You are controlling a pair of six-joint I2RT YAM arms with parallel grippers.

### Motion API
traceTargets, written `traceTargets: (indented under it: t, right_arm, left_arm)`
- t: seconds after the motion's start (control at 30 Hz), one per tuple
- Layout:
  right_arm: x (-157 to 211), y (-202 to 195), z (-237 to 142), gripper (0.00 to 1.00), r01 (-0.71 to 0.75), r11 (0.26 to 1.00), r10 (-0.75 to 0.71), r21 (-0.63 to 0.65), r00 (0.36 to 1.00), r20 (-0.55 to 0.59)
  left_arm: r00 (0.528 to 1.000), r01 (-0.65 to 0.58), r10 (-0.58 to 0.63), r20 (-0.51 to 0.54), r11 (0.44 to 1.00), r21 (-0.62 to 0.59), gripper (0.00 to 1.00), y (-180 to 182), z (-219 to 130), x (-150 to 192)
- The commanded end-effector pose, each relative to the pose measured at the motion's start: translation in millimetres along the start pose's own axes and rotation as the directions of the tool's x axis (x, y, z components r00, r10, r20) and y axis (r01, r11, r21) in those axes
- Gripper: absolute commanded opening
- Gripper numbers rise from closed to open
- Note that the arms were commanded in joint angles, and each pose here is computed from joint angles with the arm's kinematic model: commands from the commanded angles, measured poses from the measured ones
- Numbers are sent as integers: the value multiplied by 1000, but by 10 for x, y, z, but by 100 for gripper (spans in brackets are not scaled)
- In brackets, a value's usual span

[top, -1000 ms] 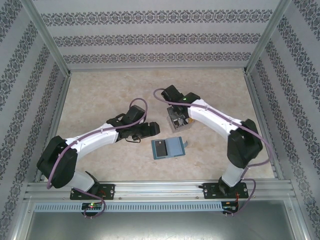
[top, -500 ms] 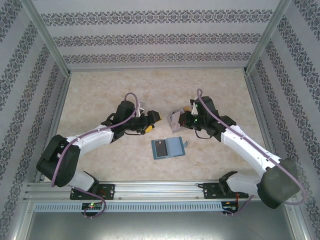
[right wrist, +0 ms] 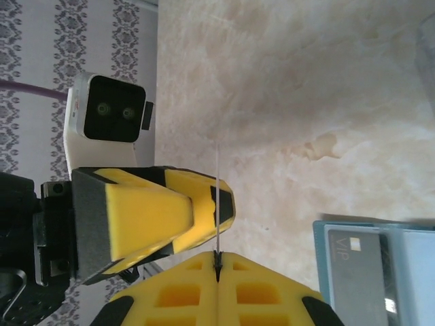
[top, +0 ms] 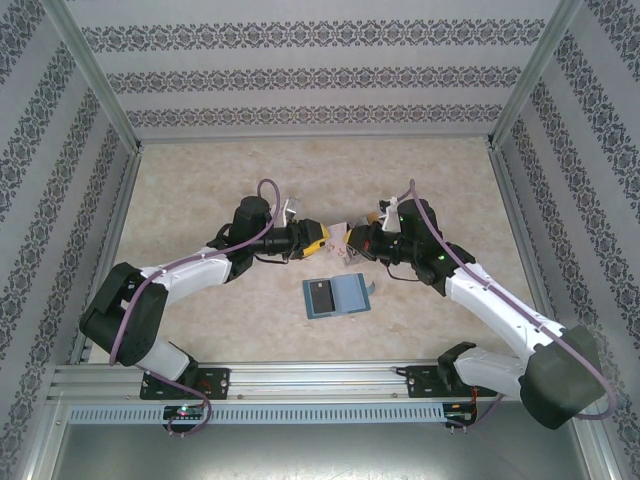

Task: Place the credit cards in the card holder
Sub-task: Pick up the credit card from the storage box.

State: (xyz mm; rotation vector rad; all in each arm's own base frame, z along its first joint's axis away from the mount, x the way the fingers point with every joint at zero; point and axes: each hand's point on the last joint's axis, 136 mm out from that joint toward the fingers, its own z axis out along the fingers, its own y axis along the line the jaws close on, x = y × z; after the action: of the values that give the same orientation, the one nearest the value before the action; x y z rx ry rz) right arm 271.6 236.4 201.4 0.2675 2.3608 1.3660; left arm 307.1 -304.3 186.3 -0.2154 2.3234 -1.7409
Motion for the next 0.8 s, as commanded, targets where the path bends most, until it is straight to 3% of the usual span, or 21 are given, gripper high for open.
traceTargets:
  t: [0.0, 0.3, 0.4, 0.47, 0.6, 0.77]
  right_arm:
    - [-11, 78, 22, 0, -27, 997, 26, -73, 1000, -14]
    - [-3, -136, 82, 4, -64, 998, 63, -19, 998, -20]
    - [32, -265, 71, 19, -54, 998, 55, 37, 998, -23]
    - [66, -508, 26, 30, -46, 987, 48, 153, 999, -7]
    - [181, -1082, -127, 32, -6, 916, 6, 402, 1000, 2]
    - [369, -1401, -115, 40, 43, 862, 4, 505, 996, -91]
  left_arm:
    - [998, -66, 67, -14, 993, 93, 31, -279, -21, -13]
    - [998, -57, 58, -5, 995, 83, 0, -279, -50, -6]
    - [999, -49, 48, 11, 998, 47, 0, -189, -73, 0]
    - [999, -36, 36, 25, 999, -6, 0, -57, -99, 19]
    - [997, -1, 10, 71, 991, -137, 0, 287, -197, 76]
    - [996, 16, 7, 94, 968, -249, 0, 598, -225, 233]
